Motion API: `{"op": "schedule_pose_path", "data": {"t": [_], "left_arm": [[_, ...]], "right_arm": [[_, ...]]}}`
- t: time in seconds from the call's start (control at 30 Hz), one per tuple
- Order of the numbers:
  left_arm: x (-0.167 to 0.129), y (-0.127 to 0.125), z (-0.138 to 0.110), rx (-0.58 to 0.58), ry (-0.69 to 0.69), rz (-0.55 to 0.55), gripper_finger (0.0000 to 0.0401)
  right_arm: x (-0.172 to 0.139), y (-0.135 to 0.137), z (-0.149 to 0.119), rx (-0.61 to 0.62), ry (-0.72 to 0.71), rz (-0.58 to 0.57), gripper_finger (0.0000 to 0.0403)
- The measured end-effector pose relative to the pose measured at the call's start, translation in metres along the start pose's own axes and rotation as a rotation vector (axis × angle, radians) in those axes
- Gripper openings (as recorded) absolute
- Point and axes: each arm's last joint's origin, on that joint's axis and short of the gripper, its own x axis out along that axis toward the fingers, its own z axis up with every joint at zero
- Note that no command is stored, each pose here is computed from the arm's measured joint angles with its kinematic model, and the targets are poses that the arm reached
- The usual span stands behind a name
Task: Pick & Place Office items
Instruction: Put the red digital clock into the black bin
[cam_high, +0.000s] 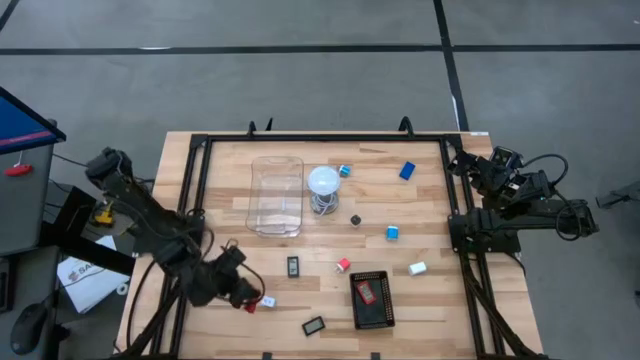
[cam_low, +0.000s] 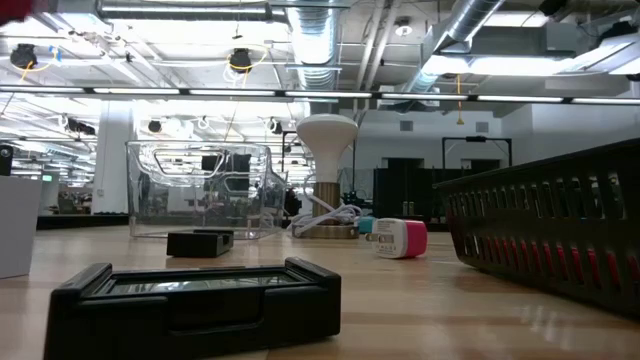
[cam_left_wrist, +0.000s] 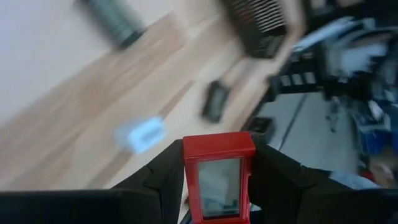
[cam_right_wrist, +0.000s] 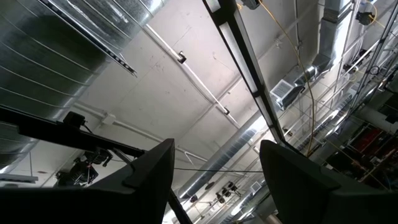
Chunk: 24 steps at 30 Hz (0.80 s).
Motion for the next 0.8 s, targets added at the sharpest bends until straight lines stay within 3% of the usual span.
{"op": "schedule_pose_path", "data": {"t": [0.37, 0.47, 0.6, 0.8], "left_arm": [[0.046, -0.017, 0.094, 0.331, -0.206, -0.145, 0.0149], [0.065, -0.023, 0.117, 0.476, -0.223, -0.165, 0.0149], [0.094, -0.043, 0.143, 0.648, -0.200, -0.173, 0.0149], [0.139, -0.078, 0.176, 0.810, -0.210, -0.173, 0.0149]], "right_arm": [[0.000, 0.000, 0.000, -0.023, 0.000, 0.000, 0.0228], [0.000, 0.000, 0.000, -0.025, 0.000, 0.000, 0.0228], [0.000, 0.000, 0.000, -0.027, 0.000, 0.000, 0.0228], [0.000, 0.000, 0.000, -0.033, 0.000, 0.000, 0.0228]]}}
